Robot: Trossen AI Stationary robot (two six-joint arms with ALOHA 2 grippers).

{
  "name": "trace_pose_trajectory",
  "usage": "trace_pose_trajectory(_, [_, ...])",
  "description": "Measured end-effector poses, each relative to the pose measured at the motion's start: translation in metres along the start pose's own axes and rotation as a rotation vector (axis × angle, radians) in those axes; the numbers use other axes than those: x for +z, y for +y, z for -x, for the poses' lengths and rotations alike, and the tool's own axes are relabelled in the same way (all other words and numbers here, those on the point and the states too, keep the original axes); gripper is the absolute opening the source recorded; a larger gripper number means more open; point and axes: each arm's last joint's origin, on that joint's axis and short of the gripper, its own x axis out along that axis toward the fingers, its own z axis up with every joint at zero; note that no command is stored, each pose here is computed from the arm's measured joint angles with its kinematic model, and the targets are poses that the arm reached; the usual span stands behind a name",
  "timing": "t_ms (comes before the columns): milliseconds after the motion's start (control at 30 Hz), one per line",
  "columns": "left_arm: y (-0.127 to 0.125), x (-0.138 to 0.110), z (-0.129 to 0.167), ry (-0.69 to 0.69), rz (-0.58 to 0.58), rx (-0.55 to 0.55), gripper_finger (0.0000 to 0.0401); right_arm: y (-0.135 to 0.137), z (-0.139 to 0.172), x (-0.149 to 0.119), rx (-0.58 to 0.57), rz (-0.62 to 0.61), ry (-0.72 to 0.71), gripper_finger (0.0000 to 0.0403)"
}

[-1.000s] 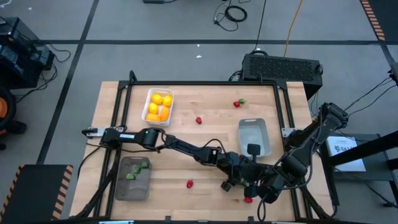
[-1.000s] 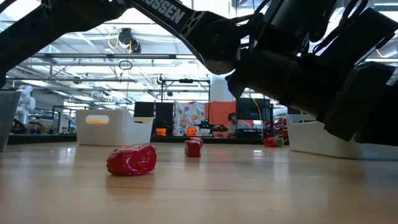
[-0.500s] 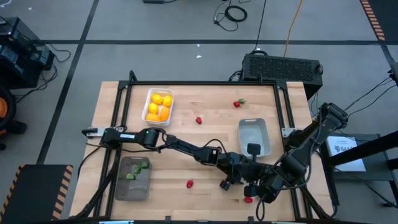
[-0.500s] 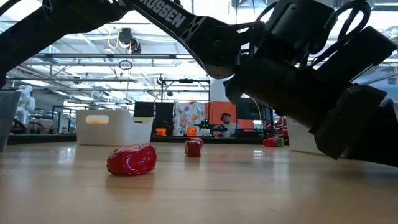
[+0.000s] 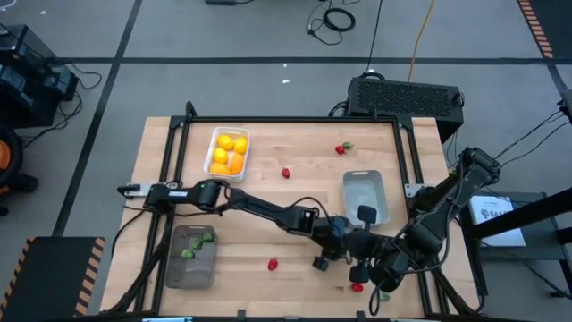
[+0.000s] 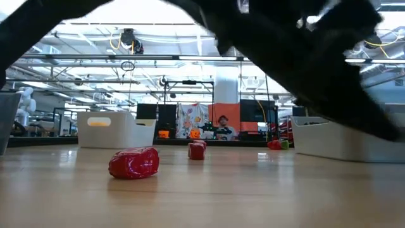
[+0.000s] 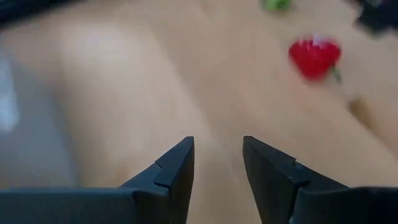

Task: Sort produce into baskets
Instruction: Put the bottom green chili pepper into the transparent black bin

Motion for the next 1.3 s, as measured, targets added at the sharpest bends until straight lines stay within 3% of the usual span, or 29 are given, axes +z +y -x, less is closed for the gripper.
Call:
trace_pose_trajectory(233, [0.002, 0.003, 0.062, 0.365, 0.029, 0.038, 0.0144, 0.004, 0.011, -0.003, 0.03, -0.038, 0.021, 0.0])
trace_pose_trajectory(367, [-0.001, 0.001, 0.095, 0.567, 0.037, 0.072, 0.0144, 0.0, 0.019, -0.005, 0.063, -0.081, 0.14, 0.0])
trace_pose_trajectory(533, [-0.001, -0.003, 0.133, 0.776, 0.08, 0.135, 0.0144, 0.003, 0.021, -0.01, 0.168, -0.296, 0.343, 0.0])
trace_pose_trajectory(700, [-0.004, 0.002, 0.171, 0.863, 0.139, 0.136, 0.0144, 0.011, 0.021, -0.015, 0.236, -0.547, 0.568, 0.0])
trace_pose_trajectory(833, [-0.005, 0.01, 0.215, 0.815, 0.2, 0.182, 0.0144, 0.016, 0.024, -0.02, 0.216, -0.641, 0.643, 0.0])
trace_pose_trajectory(1033, [-0.024, 0.001, 0.276, 0.597, 0.298, 0.272, 0.0144, 0.025, 0.018, -0.028, 0.171, -0.616, 0.659, 0.0])
trace_pose_trajectory(1300, [-0.07, -0.016, 0.304, 0.231, 0.285, 0.27, 0.0144, 0.034, 0.006, -0.044, 0.113, -0.498, 0.787, 0.0003])
